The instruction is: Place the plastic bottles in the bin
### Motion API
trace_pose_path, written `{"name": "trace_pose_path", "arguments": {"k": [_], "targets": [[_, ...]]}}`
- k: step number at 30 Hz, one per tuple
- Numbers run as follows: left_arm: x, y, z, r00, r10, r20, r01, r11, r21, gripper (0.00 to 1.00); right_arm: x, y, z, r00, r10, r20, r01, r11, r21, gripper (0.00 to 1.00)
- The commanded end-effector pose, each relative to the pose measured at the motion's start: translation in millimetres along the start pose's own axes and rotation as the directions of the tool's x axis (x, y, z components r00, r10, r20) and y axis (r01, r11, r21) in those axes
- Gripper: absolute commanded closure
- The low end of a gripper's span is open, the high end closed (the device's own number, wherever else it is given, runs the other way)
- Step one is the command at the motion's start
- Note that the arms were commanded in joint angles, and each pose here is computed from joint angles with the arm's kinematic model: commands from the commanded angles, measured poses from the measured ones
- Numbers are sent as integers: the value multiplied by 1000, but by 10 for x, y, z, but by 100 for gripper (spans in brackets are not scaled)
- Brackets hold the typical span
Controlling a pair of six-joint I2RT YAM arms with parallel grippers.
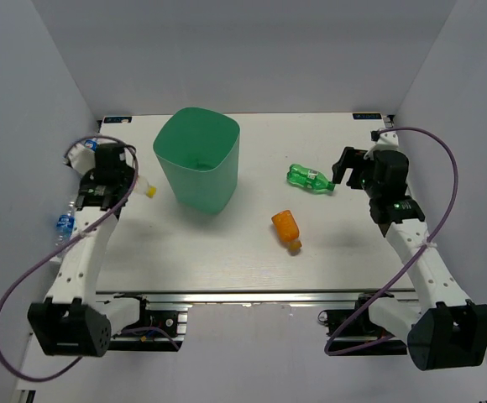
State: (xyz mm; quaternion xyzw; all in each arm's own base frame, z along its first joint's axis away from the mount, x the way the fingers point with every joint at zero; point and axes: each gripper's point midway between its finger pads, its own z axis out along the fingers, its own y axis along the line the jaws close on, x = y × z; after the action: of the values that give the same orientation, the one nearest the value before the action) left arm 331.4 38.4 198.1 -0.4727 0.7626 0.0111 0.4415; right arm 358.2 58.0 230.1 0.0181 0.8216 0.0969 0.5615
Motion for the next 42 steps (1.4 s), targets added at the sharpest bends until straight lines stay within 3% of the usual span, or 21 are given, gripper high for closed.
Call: {"name": "trace_pose_path", "arguments": {"k": [1, 3, 5, 9, 10, 12, 16, 19, 20, 24, 29, 33, 36, 39, 42], "targets": [[-981, -475, -698, 964, -141, 227, 92, 973, 212, 81, -213, 50, -68, 997, -21, 69, 23, 999, -26, 11], [-1203, -767, -933, 952, -181, 247, 87, 933, 348, 80, -228, 89, -96, 997, -29, 78, 33, 998, -46, 11], [-1346, -1156, -1207, 952, -212, 222, 67, 850, 522, 81, -242, 183, -118, 995, -45, 87, 54, 993, -102, 11], [-1302, -1733, -1422, 973, -163, 161, 3, 710, 704, 84, -217, 399, -158, 992, -74, 101, 95, 968, -230, 11], [-1218, -1915, -1543, 977, -147, 156, -19, 665, 746, 84, -169, 586, -194, 990, -109, 94, 135, 930, -342, 11], [-979, -2141, -1460, 986, -75, 151, -62, 670, 740, 84, -83, 814, -244, 987, -141, 73, 159, 877, -454, 11], [-600, -2410, -1426, 985, 37, 171, -148, 700, 699, 77, 70, 985, -156, 975, -221, 26, 209, 868, -451, 11], [-463, -2386, -1266, 988, 53, 148, -140, 724, 676, 46, 268, 1094, -58, 966, -255, -48, 207, 869, -449, 11], [-423, -2380, -1248, 988, 62, 139, -141, 721, 678, 31, 291, 1113, -42, 963, -262, -60, 209, 871, -444, 11], [-271, -2339, -1206, 989, 100, 112, -150, 710, 688, 2, 512, 1150, -3, 915, -383, -129, 302, 860, -412, 11], [-382, -2342, -1264, 981, 124, 150, -193, 714, 673, 2, 750, 1302, -21, 895, -412, -171, 304, 843, -444, 11], [-539, -2208, -1230, 975, 106, 196, -205, 769, 605, 2, 898, 1367, -21, 889, -415, -191, 290, 836, -466, 11], [-714, -1949, -1125, 963, 102, 248, -217, 837, 503, 2, 1011, 1390, 40, 887, -414, -206, 280, 834, -475, 11], [-746, -1741, -976, 977, 92, 194, -182, 833, 523, 2, 1211, 1372, 126, 866, -422, -268, 265, 842, -470, 11], [-979, -1137, -527, 983, 12, 182, -76, 936, 344, 2, 1443, 1270, 190, 832, -437, -342, 268, 857, -440, 11]]}}
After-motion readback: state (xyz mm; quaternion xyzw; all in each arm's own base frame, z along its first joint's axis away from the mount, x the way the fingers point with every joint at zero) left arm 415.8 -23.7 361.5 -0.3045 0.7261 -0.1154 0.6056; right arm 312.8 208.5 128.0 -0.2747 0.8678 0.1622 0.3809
